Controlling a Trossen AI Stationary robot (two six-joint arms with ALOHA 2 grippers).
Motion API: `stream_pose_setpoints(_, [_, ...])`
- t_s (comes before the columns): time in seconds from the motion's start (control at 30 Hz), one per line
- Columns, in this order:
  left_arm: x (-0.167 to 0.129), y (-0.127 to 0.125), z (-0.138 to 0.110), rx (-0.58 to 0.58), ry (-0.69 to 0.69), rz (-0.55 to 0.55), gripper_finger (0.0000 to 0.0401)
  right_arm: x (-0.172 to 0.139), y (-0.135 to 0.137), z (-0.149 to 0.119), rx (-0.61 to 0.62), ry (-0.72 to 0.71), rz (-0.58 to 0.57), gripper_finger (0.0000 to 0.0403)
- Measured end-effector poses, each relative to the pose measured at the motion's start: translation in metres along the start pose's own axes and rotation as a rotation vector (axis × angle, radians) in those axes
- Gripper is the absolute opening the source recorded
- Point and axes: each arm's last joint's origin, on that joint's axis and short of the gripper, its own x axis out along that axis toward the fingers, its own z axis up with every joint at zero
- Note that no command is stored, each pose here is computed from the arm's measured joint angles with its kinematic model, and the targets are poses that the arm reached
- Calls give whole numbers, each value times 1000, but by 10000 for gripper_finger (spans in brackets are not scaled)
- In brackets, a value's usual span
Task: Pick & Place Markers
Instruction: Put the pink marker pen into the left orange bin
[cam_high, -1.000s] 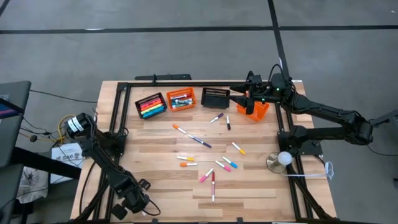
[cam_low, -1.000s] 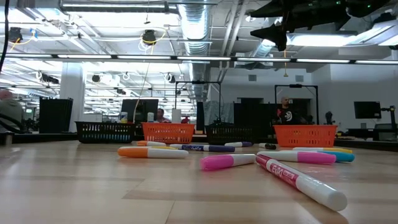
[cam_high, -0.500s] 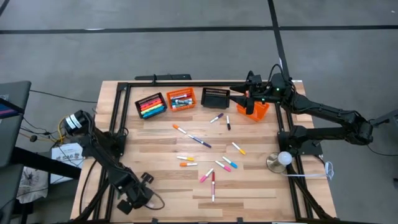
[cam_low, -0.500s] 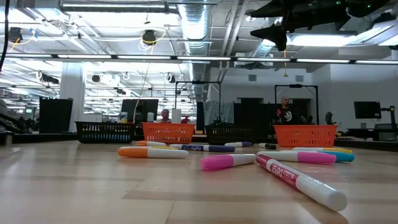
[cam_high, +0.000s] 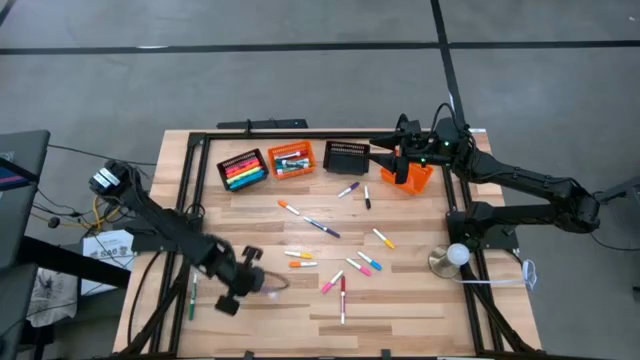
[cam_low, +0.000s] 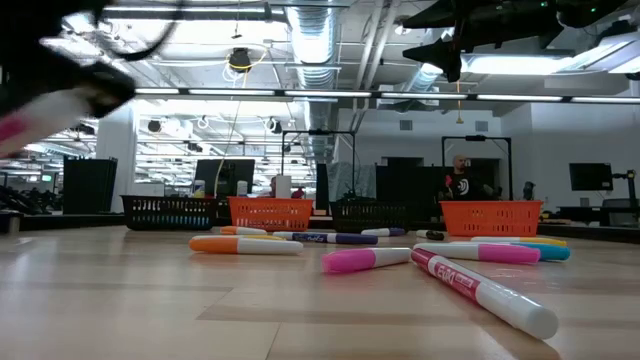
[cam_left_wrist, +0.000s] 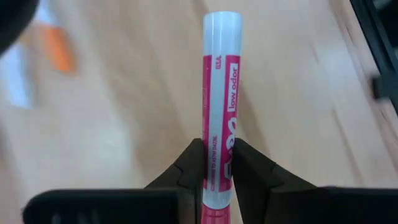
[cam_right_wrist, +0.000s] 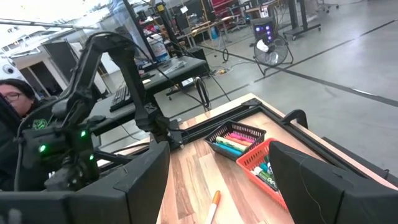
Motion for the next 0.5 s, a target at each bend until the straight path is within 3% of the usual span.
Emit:
stream_pose_setpoints(0.27, [-38, 59, 10, -101, -171, 56, 57, 0, 0, 0, -1, -1, -2, 265])
stream_pose_setpoints(0.5, [-82, 102, 13, -224, -435, -53, 57, 0, 0, 0, -1, -1, -2, 265])
